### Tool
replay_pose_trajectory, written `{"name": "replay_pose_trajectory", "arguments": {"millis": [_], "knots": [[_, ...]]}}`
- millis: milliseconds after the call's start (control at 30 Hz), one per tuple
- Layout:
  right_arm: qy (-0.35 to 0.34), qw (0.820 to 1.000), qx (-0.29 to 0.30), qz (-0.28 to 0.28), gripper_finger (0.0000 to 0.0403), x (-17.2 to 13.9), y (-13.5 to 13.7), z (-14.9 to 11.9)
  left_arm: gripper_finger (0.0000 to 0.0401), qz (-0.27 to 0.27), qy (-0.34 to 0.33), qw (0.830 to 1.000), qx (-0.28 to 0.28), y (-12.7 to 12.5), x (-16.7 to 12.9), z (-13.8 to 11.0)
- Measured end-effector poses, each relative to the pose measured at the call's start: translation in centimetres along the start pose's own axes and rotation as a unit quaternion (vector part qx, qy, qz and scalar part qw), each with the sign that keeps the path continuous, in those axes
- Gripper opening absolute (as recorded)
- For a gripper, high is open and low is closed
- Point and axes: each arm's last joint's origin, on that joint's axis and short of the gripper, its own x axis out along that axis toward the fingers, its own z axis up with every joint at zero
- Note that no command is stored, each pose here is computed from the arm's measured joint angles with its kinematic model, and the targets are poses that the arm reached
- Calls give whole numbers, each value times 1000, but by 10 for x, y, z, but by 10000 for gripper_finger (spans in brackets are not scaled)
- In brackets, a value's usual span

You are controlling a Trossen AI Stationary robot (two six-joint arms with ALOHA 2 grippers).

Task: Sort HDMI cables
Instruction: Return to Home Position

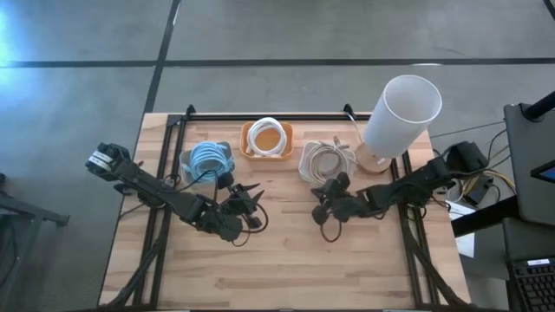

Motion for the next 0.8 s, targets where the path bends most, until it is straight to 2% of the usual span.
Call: {"name": "replay_pose_trajectory", "arguments": {"millis": [267,467,633,800], "knots": [[8,996,-8,-84,8,9,-13,1,126,-11,3,1000,0,-1,0,0],[20,992,-4,-122,8,15,-28,6,126,-11,3,1000,0,-1,0,0],[17,992,-9,-125,8,16,-30,12,126,-11,3,1000,0,-1,0,0],[-16,996,-32,-81,8,-3,-15,43,126,-7,1,1000,27,0,0,0]]}}
